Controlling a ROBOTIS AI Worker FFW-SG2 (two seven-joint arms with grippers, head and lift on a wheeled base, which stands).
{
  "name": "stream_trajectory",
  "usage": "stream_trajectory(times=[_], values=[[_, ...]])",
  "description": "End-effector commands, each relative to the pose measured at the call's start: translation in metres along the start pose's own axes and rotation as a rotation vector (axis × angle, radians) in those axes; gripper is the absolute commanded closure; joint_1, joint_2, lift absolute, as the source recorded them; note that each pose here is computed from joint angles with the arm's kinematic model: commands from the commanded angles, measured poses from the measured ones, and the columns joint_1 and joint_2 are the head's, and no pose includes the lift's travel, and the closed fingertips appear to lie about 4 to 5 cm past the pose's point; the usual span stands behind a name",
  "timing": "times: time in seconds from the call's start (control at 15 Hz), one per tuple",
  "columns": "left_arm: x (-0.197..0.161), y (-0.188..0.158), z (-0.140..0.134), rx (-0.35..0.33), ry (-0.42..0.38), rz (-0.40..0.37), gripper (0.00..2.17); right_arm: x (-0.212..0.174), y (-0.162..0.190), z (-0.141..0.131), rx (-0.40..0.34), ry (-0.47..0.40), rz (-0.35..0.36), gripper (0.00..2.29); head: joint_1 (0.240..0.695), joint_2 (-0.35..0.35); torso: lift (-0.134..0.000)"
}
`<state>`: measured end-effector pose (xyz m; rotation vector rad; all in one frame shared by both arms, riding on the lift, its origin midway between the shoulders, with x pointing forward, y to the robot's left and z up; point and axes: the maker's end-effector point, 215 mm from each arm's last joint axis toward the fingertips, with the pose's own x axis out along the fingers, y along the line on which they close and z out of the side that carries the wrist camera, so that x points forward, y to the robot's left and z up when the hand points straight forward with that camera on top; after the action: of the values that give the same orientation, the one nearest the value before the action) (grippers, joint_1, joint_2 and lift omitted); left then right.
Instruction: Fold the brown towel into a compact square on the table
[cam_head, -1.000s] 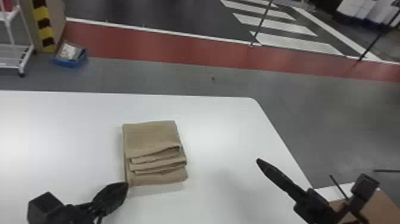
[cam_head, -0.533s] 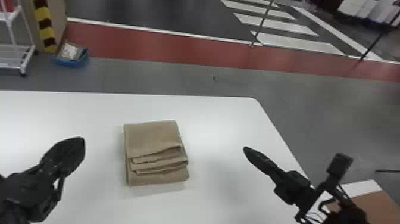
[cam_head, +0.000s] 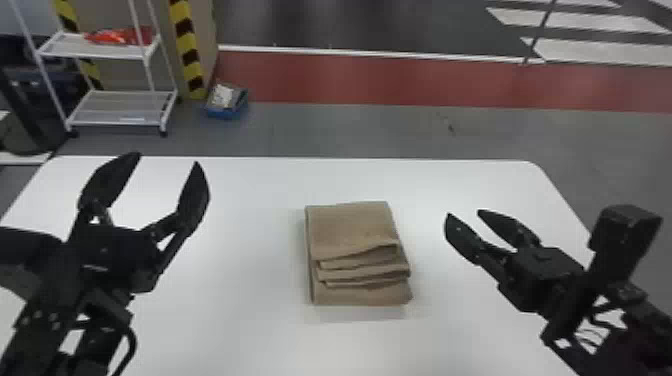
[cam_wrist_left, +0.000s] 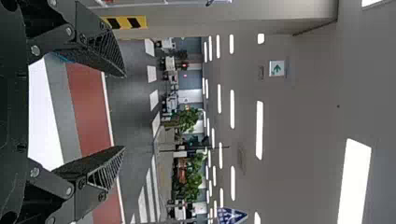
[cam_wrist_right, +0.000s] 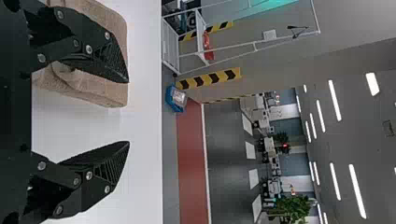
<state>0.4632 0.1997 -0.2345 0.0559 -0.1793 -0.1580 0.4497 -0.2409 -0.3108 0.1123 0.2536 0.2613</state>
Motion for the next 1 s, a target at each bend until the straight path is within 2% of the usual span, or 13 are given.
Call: stream_trajectory(times=[0.0,0.07,0.27,0.4,0.73,0.93], values=[[-0.005,-0.005,-0.015,-0.022,0.073,0.015,0.06,0.000,0.024,0.016,-0.029,-0.083,-0.010,0.03,0.695,-0.051,-0.125],[-0.008,-0.007,-0.028,-0.030,0.111,0.018,0.06,-0.004,0.028,0.021,-0.035,-0.131,-0.014,0.03,0.695,-0.044,-0.125],[-0.012,-0.008,-0.054,-0.039,0.157,0.026,0.07,-0.017,0.033,0.026,-0.048,-0.258,-0.019,0.03,0.695,-0.031,-0.125],[-0.014,0.000,-0.065,-0.021,0.170,0.057,0.07,-0.033,0.025,0.025,-0.055,-0.318,-0.062,0.03,0.695,-0.029,-0.125],[-0.027,0.016,-0.080,-0.012,0.203,0.078,0.07,-0.054,0.012,-0.016,-0.025,-0.243,-0.127,0.03,0.695,-0.030,-0.125],[-0.035,0.015,-0.074,-0.006,0.189,0.069,0.07,-0.059,0.004,-0.034,-0.008,-0.180,-0.157,0.04,0.695,-0.028,-0.125]])
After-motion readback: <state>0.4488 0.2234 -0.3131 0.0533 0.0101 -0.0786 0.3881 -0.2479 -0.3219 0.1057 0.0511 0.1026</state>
